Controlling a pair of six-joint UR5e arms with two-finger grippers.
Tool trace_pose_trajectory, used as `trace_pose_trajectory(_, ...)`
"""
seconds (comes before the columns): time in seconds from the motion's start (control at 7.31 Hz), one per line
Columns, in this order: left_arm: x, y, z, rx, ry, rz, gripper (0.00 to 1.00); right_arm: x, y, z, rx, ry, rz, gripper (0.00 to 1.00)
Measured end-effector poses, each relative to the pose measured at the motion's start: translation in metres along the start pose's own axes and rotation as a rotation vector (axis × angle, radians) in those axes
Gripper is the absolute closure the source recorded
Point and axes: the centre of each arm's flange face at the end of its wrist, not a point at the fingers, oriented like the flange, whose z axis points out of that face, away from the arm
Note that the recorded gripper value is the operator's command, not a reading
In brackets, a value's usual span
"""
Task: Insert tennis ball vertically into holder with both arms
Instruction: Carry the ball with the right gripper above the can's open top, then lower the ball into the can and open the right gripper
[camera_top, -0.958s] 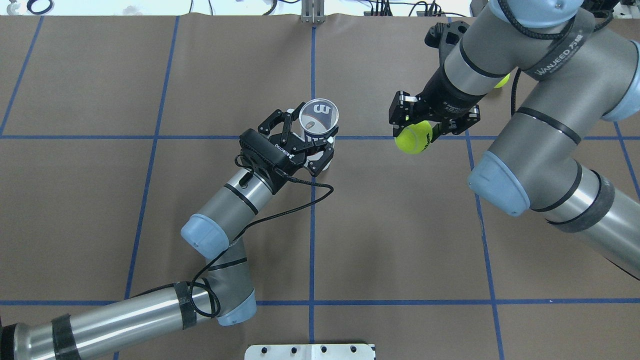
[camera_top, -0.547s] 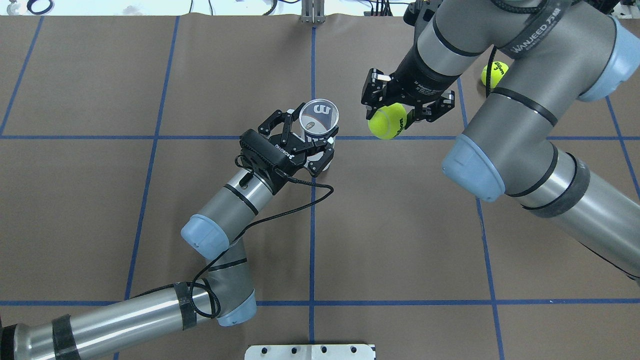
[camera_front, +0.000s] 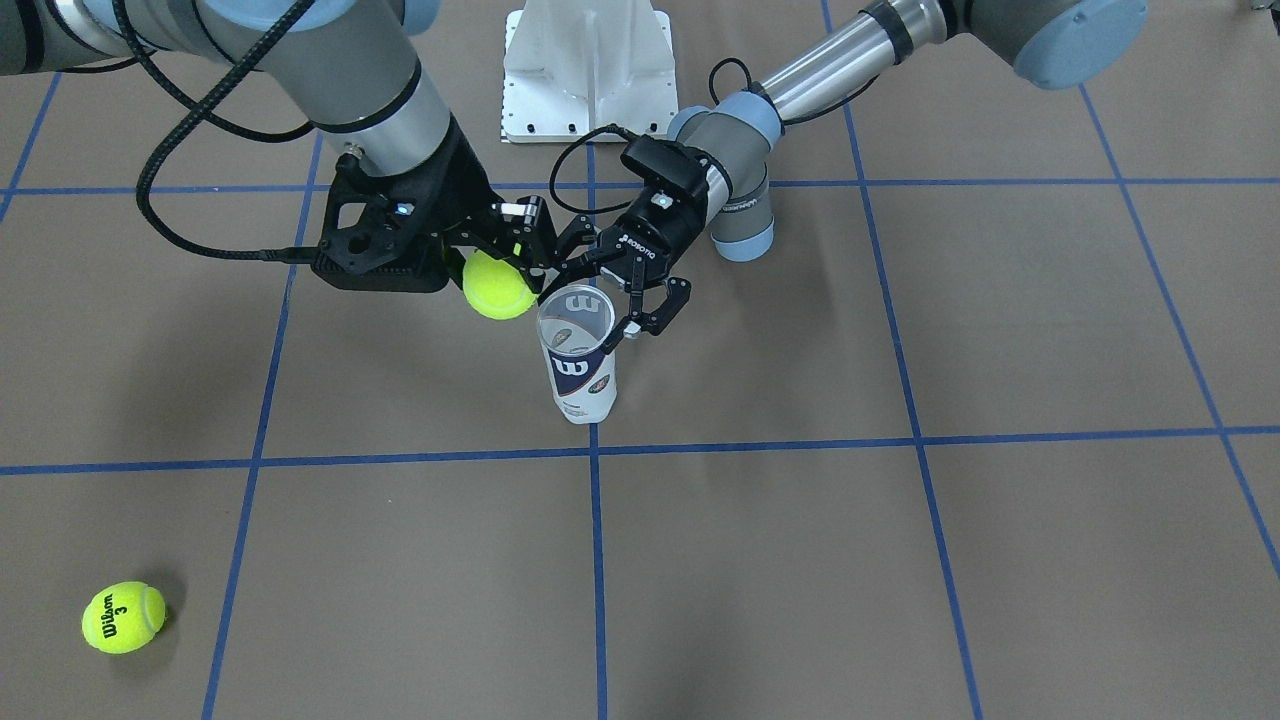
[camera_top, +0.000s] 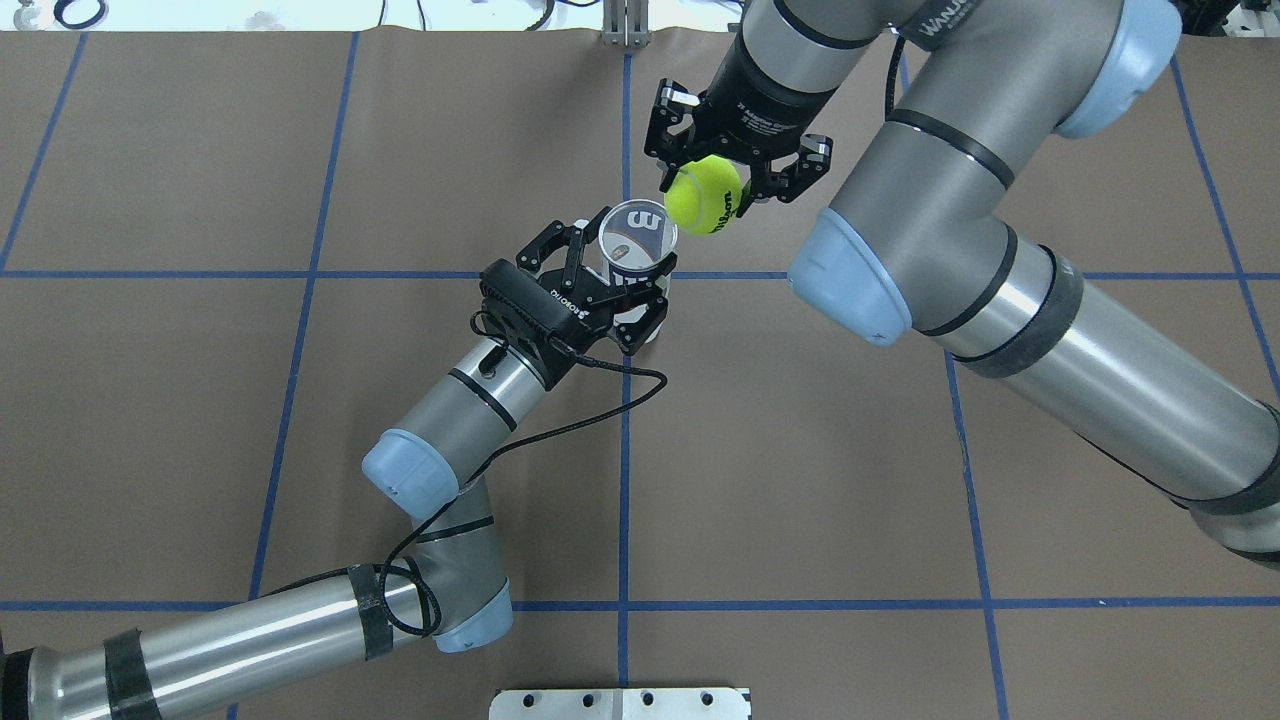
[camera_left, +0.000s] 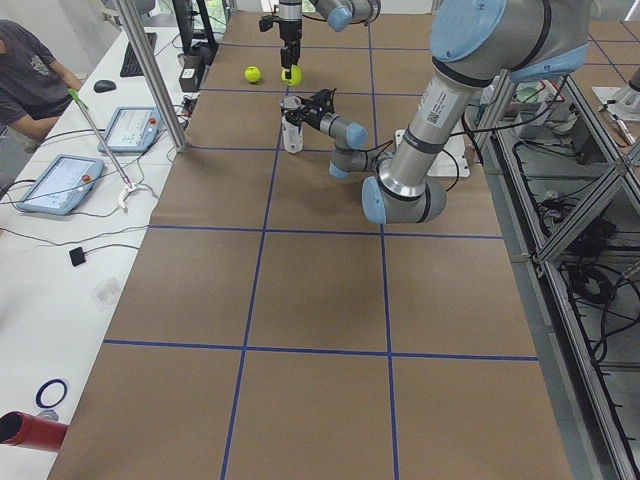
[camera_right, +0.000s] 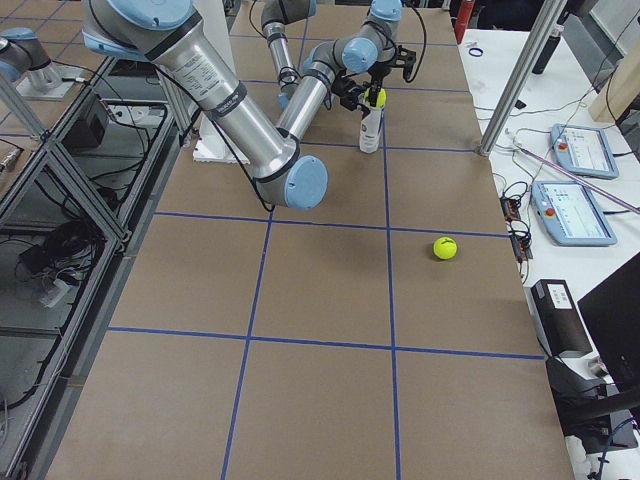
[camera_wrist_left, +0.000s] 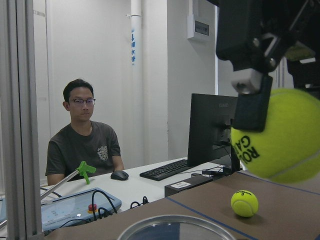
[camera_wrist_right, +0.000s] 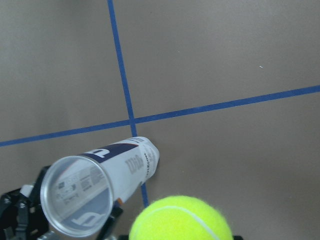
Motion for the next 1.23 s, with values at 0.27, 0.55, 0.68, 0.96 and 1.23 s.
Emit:
trace_pose_trajectory(0.27, 0.000, 0.000, 0.000, 0.000, -0.001, 0.000, 0.18, -0.017, -0.011, 0.019, 0.007, -0.041, 0.037, 1.00)
trace_pose_trajectory(0.55, 0.000, 0.000, 0.000, 0.001, 0.001, -0.002, 0.18, -0.023, -0.009, 0.033, 0.010, -0.056, 0.041, 1.00)
trace_pose_trajectory(0.68, 0.000, -0.001, 0.000, 0.001, 0.000, -0.002, 0.18, -0.025, -0.006, 0.036, 0.010, -0.057, 0.038, 1.00)
trace_pose_trajectory(0.96, 0.001, -0.001, 0.000, 0.001, 0.000, -0.002, 0.18, -0.027, -0.001, 0.037, 0.008, -0.061, 0.031, 1.00)
trace_pose_trajectory(1.23, 0.001, -0.001, 0.001, 0.002, 0.000, -0.003, 0.17, -0.026, 0.003, 0.039, 0.003, -0.060, 0.028, 1.00)
